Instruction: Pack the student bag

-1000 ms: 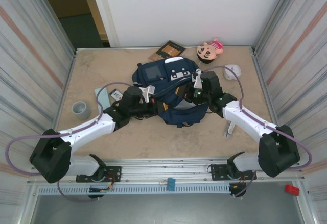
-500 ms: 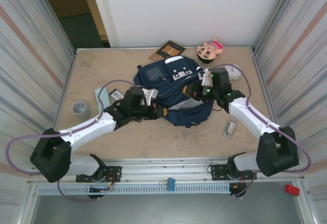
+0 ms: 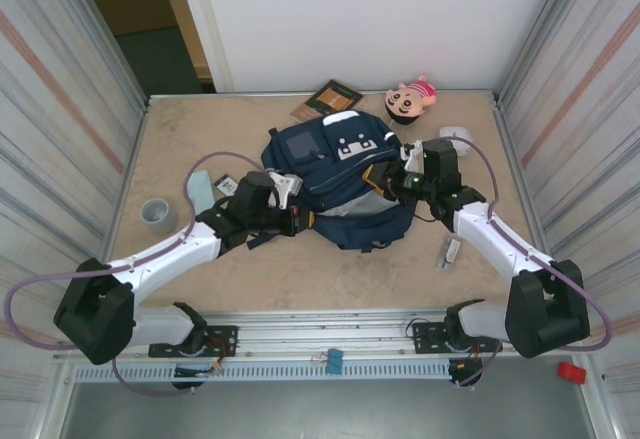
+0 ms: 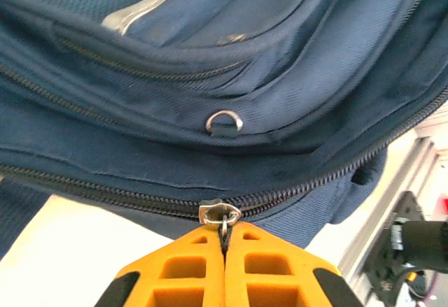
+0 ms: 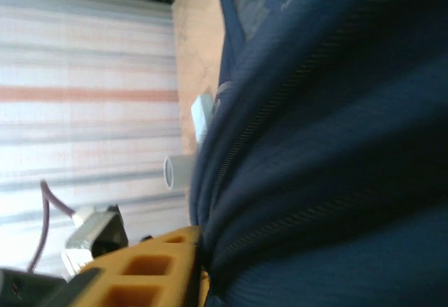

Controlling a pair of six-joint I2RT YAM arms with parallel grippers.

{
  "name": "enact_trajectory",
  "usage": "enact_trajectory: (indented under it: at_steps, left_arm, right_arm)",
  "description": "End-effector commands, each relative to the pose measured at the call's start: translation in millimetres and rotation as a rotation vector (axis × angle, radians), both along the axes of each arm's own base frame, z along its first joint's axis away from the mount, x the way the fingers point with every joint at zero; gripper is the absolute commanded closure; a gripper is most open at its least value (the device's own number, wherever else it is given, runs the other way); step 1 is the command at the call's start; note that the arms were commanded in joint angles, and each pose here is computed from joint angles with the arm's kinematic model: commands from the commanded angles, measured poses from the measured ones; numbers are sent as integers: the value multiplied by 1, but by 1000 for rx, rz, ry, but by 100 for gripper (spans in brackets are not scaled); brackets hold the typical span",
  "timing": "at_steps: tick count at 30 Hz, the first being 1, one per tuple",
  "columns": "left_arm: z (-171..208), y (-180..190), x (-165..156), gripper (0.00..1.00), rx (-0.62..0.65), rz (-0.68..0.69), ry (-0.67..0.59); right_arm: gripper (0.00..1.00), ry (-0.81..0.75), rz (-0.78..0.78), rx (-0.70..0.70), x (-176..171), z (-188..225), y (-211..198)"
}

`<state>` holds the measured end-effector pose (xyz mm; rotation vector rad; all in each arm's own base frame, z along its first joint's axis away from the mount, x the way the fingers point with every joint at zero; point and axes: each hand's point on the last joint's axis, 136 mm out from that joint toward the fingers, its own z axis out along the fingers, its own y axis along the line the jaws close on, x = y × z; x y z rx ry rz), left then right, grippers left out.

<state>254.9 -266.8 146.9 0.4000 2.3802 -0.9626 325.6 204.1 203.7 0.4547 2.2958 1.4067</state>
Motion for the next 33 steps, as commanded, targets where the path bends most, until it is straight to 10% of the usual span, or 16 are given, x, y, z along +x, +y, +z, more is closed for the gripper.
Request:
enact_trajectory:
  at_steps: [1,19,33]
  left_arm:
    - [-2,30,27,100,112,112,-47]
    - [-47,106,142,82,359,373,-107]
    - [8,89,79,26,-156,565,166]
  right_arm:
    - [93,-144,-22,2,6,45,-2]
    - [100,-257,184,61,-11,119,29]
    - [100,-257,84,12,-5,87,61]
